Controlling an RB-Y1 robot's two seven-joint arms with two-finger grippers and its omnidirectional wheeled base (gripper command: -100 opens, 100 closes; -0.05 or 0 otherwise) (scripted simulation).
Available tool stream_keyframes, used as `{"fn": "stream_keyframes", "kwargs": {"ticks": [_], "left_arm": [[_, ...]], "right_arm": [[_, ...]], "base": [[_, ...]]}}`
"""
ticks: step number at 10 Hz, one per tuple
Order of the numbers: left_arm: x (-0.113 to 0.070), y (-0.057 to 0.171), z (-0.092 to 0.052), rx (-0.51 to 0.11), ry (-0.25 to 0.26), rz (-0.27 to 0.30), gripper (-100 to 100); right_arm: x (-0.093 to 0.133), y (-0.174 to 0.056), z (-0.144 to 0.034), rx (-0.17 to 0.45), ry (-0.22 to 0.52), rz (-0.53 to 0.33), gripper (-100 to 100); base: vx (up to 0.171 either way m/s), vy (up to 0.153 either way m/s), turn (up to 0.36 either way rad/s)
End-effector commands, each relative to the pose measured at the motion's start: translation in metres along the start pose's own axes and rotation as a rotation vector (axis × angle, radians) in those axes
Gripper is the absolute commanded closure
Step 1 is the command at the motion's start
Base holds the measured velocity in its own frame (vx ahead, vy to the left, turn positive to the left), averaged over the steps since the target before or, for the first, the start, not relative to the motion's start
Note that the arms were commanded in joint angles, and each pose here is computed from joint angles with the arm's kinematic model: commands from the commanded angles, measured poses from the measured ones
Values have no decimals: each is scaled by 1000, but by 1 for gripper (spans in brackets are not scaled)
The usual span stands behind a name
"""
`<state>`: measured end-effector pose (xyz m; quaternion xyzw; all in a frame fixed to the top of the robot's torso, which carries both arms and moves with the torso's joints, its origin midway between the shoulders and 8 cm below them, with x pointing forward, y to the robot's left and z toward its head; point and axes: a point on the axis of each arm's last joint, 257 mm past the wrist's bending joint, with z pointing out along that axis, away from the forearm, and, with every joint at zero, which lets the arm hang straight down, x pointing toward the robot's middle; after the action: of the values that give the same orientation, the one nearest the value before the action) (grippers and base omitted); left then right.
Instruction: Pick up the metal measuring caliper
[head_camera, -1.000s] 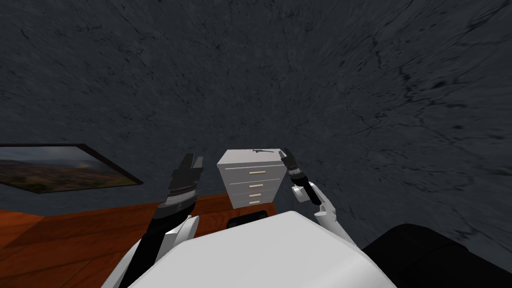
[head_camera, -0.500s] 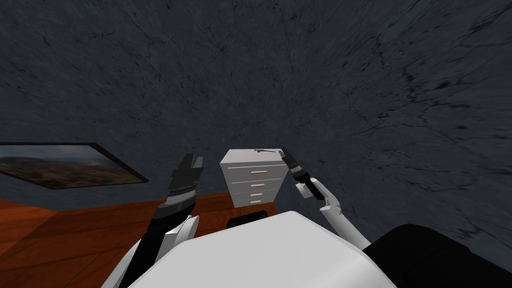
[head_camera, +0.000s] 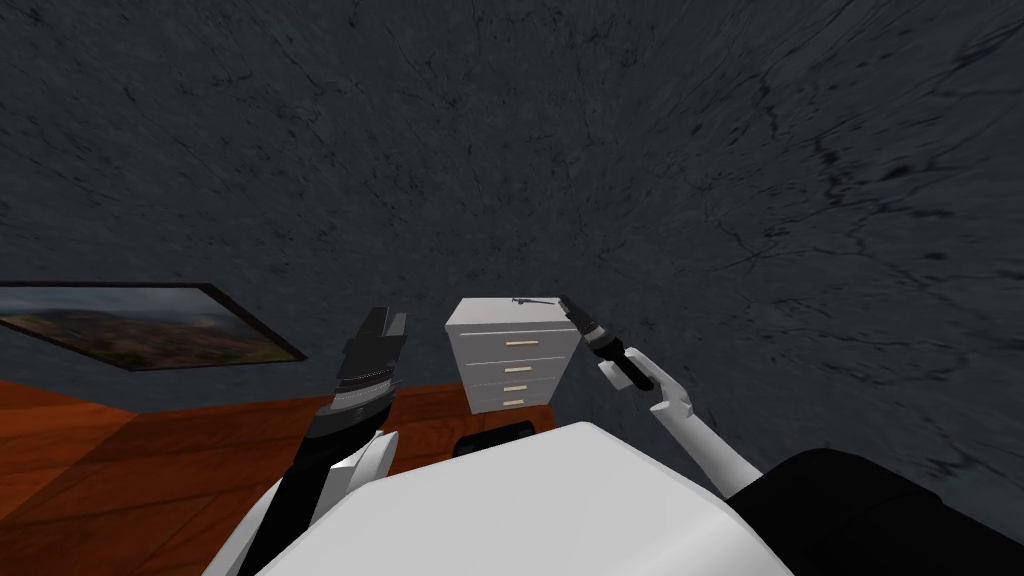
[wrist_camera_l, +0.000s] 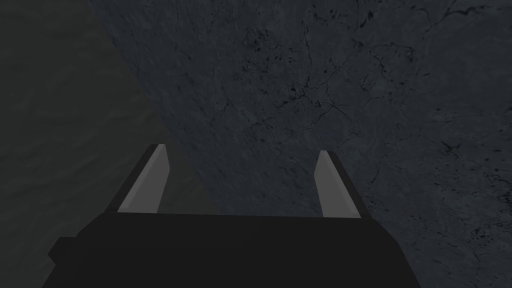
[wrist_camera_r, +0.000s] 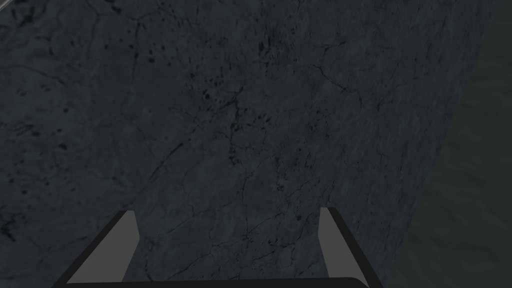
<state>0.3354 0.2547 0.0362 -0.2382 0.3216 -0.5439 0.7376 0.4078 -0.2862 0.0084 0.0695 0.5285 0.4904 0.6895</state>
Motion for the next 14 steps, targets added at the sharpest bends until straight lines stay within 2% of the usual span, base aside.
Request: {"fn": "stream_keyframes", "kwargs": {"ticks": [1, 4, 6, 9, 10, 11, 13, 14], "left_arm": [[0, 0, 0, 0, 0, 0, 0], [0, 0, 0, 0, 0, 0, 0], [0, 0, 0, 0, 0, 0, 0], [0, 0, 0, 0, 0, 0, 0], [0, 0, 0, 0, 0, 0, 0], [0, 0, 0, 0, 0, 0, 0], [0, 0, 0, 0, 0, 0, 0], [0, 0, 0, 0, 0, 0, 0]], "right_arm": [[-1, -4, 1, 7, 39, -41, -100], [-7, -24, -2, 50, 115, -158, -100], [-7, -22, 0, 45, 149, -184, -100], [-16, -43, -5, 90, 233, -313, -100], [-16, -42, -3, 86, 256, -332, -100], [-22, -54, -8, 112, 286, -388, -100], [-22, -52, -5, 105, 318, -414, -100], [-29, -64, -10, 129, 357, -477, -100]], "base": [[-8, 26, 26], [-8, 36, 43], [1, 24, 13], [-1, 33, 54], [-1, 35, 28], [-1, 37, 74], [2, 21, 11], [0, 28, 58]]}}
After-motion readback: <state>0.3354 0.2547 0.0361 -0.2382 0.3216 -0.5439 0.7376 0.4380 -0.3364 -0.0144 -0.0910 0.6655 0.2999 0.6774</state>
